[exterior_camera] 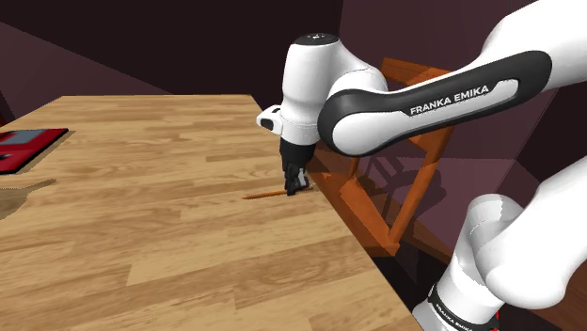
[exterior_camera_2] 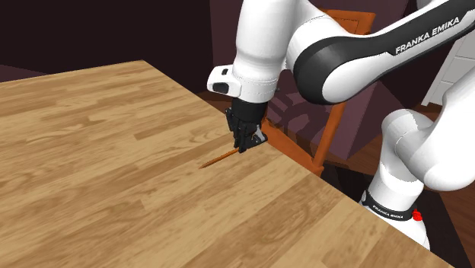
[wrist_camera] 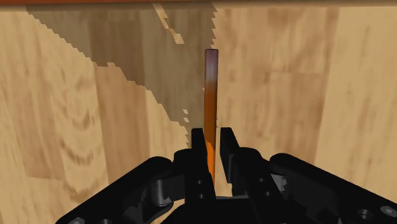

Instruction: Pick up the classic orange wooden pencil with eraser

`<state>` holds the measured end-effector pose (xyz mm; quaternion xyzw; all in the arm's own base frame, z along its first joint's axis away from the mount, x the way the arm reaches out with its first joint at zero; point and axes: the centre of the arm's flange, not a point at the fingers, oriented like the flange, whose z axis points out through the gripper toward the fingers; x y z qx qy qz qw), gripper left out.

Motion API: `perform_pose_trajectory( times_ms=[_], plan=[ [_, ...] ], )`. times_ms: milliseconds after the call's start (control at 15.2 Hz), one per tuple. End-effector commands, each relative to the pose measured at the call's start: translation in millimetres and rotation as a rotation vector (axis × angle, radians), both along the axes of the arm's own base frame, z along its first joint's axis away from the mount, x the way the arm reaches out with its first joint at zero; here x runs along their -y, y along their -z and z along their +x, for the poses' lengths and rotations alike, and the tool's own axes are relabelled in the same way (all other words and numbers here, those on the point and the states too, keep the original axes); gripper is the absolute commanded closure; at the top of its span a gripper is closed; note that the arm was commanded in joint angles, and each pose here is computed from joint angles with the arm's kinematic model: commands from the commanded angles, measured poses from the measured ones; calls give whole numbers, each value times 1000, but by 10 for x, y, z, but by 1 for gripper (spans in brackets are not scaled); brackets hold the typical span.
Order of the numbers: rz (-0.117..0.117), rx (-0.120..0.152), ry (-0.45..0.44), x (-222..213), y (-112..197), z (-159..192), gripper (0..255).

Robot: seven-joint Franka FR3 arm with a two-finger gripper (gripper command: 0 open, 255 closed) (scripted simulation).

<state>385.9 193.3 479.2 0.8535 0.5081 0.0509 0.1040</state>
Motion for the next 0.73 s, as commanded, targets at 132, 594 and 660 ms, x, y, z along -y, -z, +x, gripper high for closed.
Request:
perform_pose_trajectory(
  times_ms=[132, 594, 660],
  plan=[
    [0, -1, 0, 0, -183, 0, 255],
    [0, -1, 0, 0, -552, 0, 255],
    [0, -1, 0, 0, -605, 0, 255]
  ],
)
